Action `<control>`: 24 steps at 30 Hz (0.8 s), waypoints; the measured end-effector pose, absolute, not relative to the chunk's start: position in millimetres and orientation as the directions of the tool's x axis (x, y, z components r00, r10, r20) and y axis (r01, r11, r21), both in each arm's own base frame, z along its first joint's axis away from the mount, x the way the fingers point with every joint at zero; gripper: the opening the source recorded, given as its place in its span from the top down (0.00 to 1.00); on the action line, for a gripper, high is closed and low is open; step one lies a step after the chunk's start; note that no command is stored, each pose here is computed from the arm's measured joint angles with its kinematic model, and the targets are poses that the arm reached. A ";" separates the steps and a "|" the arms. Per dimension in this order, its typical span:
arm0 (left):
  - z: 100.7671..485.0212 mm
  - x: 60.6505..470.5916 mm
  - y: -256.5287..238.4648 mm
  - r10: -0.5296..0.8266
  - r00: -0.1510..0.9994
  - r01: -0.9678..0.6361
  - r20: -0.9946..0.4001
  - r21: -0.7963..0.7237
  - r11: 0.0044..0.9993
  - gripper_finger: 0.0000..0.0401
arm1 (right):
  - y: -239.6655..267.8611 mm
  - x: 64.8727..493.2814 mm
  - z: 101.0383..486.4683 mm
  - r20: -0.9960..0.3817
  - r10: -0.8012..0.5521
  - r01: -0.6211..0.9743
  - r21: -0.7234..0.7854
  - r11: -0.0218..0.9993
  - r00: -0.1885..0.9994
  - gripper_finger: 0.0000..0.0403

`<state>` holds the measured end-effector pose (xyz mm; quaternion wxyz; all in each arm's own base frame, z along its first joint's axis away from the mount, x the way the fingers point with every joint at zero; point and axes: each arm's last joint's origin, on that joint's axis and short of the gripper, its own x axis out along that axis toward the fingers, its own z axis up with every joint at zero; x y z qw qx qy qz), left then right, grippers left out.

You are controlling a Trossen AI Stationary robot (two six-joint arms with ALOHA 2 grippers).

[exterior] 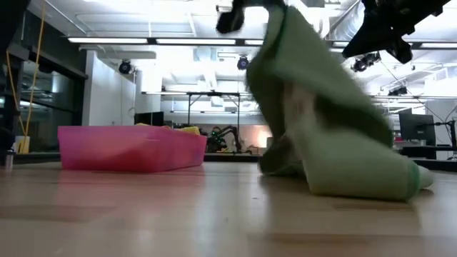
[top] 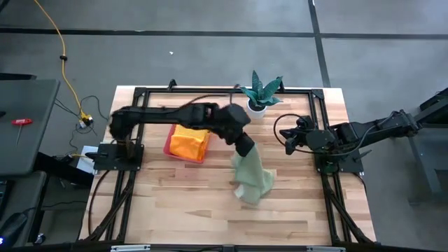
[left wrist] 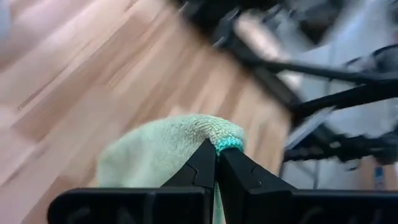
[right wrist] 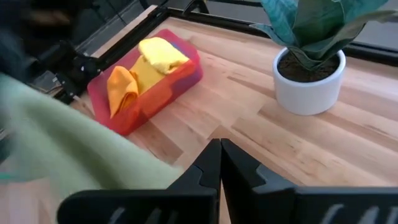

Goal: Fold microfiber towels
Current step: Fold the green microfiber cloth

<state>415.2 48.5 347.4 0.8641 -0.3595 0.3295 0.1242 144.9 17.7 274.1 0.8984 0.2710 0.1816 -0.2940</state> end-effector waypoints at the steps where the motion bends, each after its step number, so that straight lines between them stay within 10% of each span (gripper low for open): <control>1: 336.2 420.2 50.8 -0.039 0.727 -0.465 -0.685 -0.534 0.706 1.00 | 17.7 144.7 273.8 -0.488 -0.430 0.629 0.383 0.676 0.760 1.00; 13: 228.6 463.1 54.9 -0.130 0.523 -0.499 -0.842 -0.426 0.754 1.00 | 18.4 145.0 273.8 -0.495 -0.408 0.629 0.460 0.626 0.767 1.00; 24: 210.4 468.2 78.8 0.095 0.499 -0.489 -0.862 -0.189 0.851 0.90 | 18.2 145.7 274.9 -0.481 -0.417 0.635 0.528 0.564 0.771 1.00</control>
